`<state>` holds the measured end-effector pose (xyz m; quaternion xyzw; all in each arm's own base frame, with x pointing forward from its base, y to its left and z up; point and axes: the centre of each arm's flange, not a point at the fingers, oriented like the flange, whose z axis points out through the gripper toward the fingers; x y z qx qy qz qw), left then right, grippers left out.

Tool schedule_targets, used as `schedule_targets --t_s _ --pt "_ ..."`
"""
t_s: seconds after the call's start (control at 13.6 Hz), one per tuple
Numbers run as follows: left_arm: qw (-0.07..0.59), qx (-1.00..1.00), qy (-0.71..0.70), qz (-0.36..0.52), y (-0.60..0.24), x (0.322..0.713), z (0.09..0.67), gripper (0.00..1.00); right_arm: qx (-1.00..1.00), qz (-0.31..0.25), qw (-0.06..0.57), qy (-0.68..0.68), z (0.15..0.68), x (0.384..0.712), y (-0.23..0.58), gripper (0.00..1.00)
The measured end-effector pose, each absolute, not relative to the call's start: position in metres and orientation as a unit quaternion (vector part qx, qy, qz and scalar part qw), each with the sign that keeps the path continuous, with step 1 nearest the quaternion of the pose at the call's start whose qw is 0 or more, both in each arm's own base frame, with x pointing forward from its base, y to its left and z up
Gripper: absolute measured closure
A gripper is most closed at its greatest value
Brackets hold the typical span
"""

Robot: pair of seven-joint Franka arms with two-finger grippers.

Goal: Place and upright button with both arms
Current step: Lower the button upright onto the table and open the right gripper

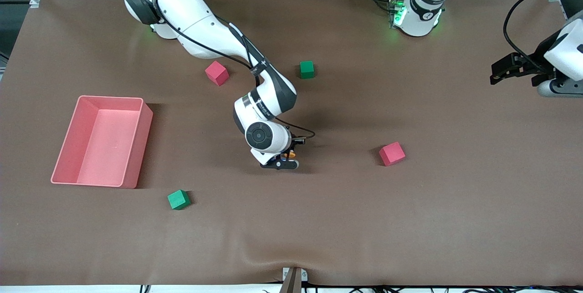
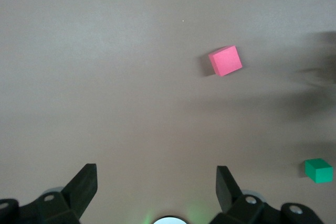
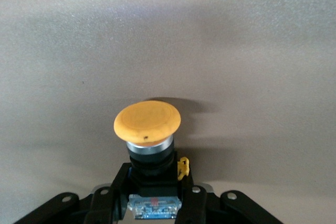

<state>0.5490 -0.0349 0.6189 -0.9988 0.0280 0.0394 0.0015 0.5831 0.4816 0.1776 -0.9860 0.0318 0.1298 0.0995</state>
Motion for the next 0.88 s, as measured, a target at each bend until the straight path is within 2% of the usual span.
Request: schedule_targets --t_s 0.37,0.44,0.81,0.88 --pt "0.001 -0.999 0.028 0.039 -0.0355 0.5489 0.6189 0.00 -0.985 0.137 0.096 0.032 0.1769 0.5799 0.4832 0.59" --pt "0.001 -0.999 0.028 0.039 -0.0355 0.5489 0.6189 0.00 -0.985 0.138 0.095 0.032 0.1765 0.5794 0.4833 0.55" --pt "0.002 -0.999 0.028 0.039 -0.0355 0.5489 0.6189 0.00 -0.985 0.140 0.094 0.030 0.1755 0.5775 0.4850 0.04" --pt "0.002 -0.999 0.027 0.039 -0.0355 0.5489 0.6189 0.00 -0.985 0.140 0.094 0.029 0.1764 0.5777 0.4853 0.00"
